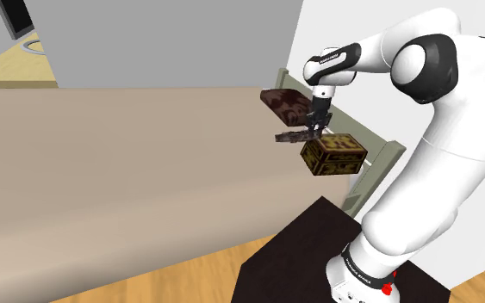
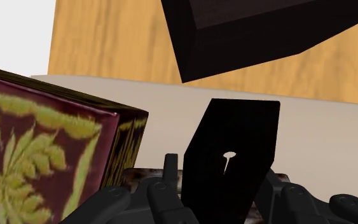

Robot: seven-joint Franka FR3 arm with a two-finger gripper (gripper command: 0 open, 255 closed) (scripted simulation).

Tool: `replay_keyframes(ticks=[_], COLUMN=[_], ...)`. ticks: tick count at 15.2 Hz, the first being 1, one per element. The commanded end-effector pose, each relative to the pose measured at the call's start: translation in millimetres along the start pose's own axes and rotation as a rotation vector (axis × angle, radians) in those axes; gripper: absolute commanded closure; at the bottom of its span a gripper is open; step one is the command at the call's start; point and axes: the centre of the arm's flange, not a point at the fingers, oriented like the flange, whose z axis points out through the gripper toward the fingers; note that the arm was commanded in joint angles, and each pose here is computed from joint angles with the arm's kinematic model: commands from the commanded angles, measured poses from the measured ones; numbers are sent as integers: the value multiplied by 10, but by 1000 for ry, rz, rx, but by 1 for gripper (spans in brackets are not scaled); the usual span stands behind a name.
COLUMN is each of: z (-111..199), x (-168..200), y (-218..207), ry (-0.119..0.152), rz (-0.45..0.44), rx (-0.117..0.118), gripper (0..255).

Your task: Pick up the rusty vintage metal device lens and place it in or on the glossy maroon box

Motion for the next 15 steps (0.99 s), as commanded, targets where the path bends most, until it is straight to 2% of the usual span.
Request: replay_keyframes(ticks=[1,3,15], z=[-119,-175,-146], x=[-35,-49,-577], y=[7,6,1499], ry=[2,2,2], rz=[0,0,0], rx=[0,0,0], gripper=[255,255,255])
